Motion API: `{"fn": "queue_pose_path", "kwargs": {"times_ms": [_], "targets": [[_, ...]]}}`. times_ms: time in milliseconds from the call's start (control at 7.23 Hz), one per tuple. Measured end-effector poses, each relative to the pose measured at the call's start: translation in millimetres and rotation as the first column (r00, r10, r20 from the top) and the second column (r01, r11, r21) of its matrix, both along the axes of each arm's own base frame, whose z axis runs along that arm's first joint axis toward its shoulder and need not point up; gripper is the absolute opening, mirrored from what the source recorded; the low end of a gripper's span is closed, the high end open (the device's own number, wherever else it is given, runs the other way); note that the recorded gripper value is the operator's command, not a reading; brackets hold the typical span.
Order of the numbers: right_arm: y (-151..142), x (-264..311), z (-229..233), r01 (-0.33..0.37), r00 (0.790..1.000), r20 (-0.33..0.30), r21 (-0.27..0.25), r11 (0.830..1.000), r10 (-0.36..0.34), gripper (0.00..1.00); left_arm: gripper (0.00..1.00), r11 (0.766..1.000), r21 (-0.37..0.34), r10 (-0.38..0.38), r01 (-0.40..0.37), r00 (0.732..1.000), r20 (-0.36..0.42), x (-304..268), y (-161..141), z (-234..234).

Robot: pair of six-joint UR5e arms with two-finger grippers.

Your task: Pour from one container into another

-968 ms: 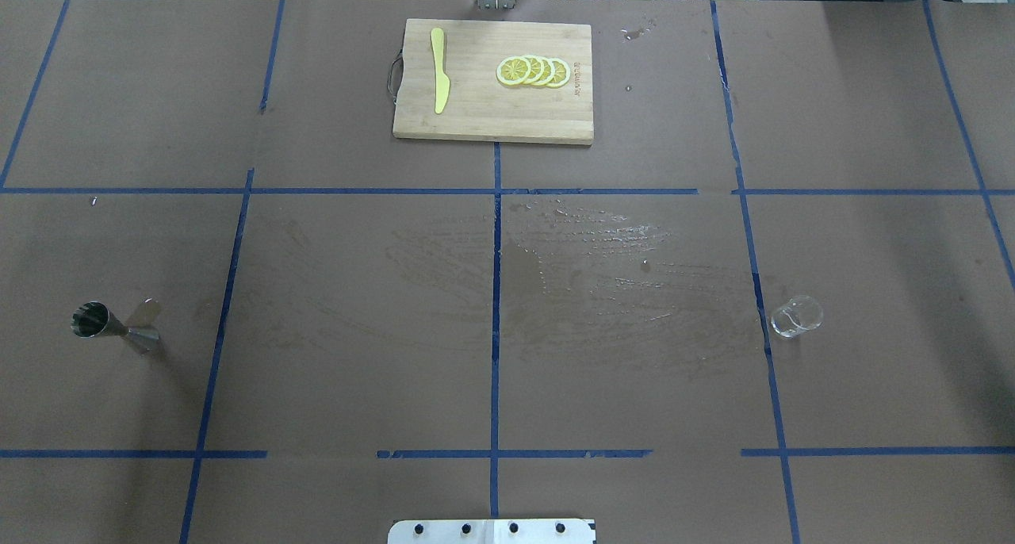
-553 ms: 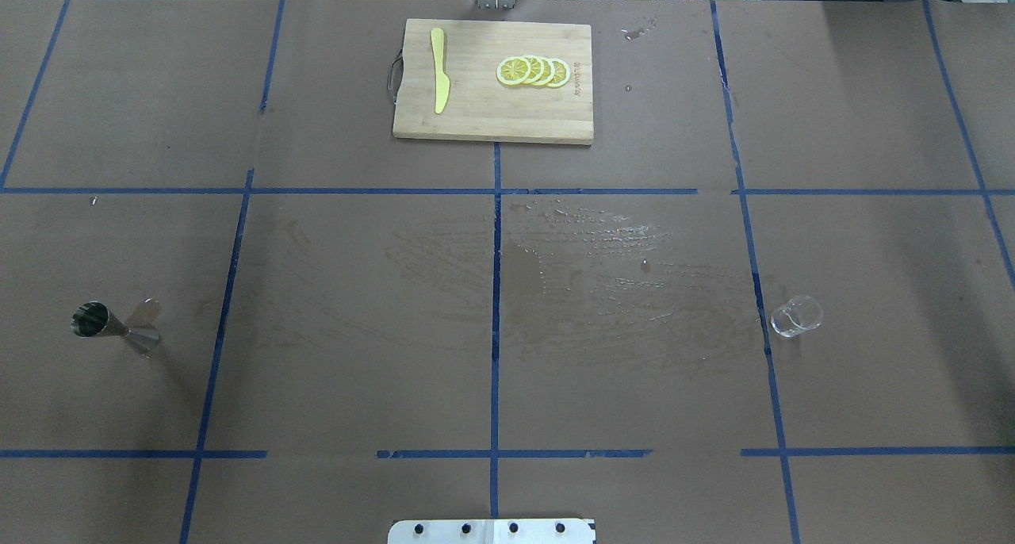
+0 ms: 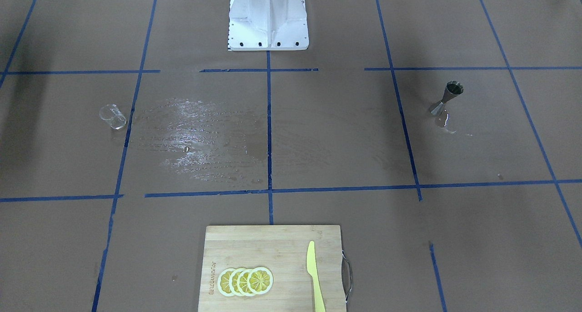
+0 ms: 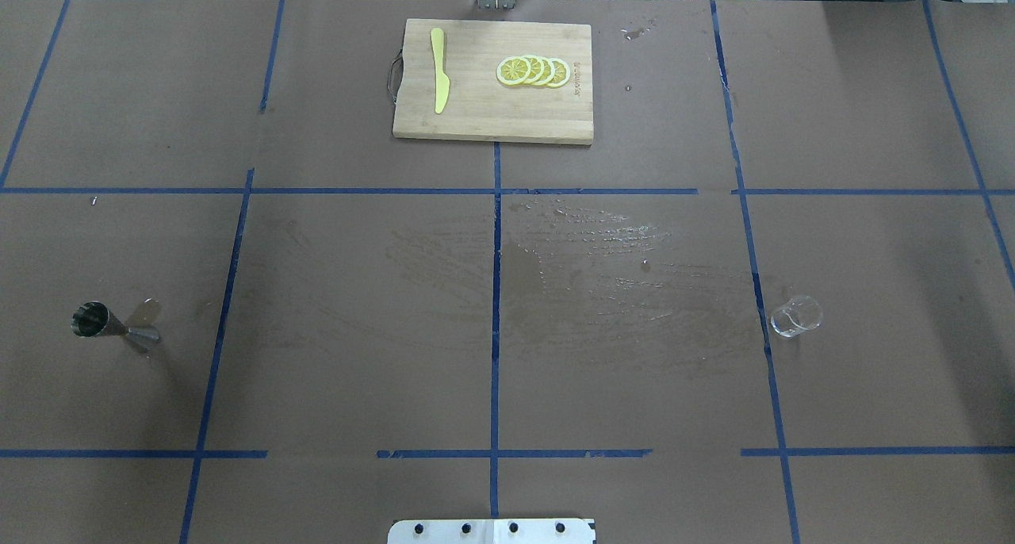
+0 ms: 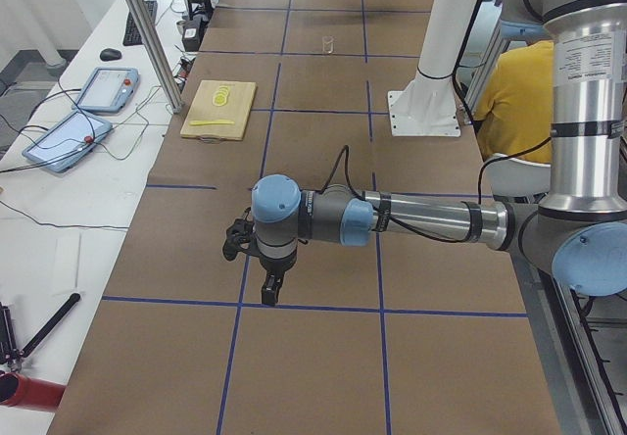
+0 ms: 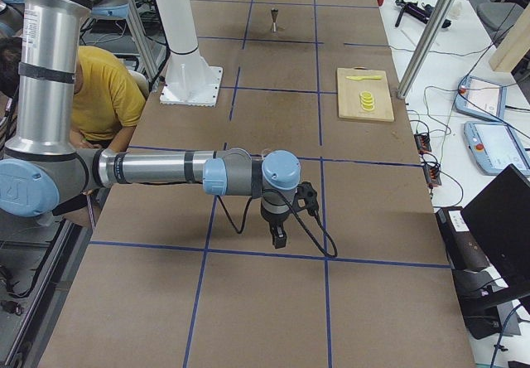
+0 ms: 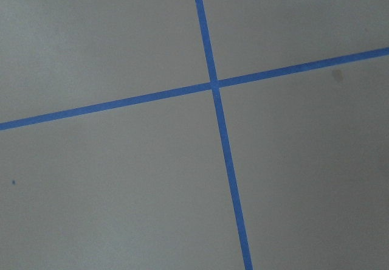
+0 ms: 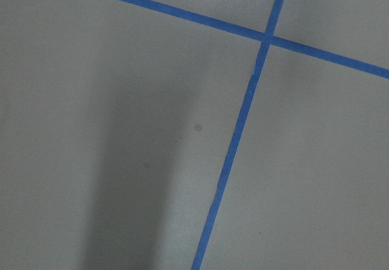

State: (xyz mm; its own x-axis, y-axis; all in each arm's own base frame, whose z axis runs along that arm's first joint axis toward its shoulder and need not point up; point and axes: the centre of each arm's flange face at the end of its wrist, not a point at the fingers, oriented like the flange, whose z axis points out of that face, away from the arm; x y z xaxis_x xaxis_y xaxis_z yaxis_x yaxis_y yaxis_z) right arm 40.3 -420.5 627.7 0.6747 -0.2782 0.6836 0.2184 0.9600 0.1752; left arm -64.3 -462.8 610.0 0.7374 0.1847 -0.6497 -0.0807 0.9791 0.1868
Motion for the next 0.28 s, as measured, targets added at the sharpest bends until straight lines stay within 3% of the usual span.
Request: {"fn": "queue_pose_path", "kwargs": {"times_ms": [277], "targets": [[1.7,-0.8,1.3,-0.001,1.000,0.020,-0.006,1.000,0.001,1.00,1.00,1.000,0.015,0.000,0.000,1.000,-0.001,-0.2,-1.8,-7.2]]}}
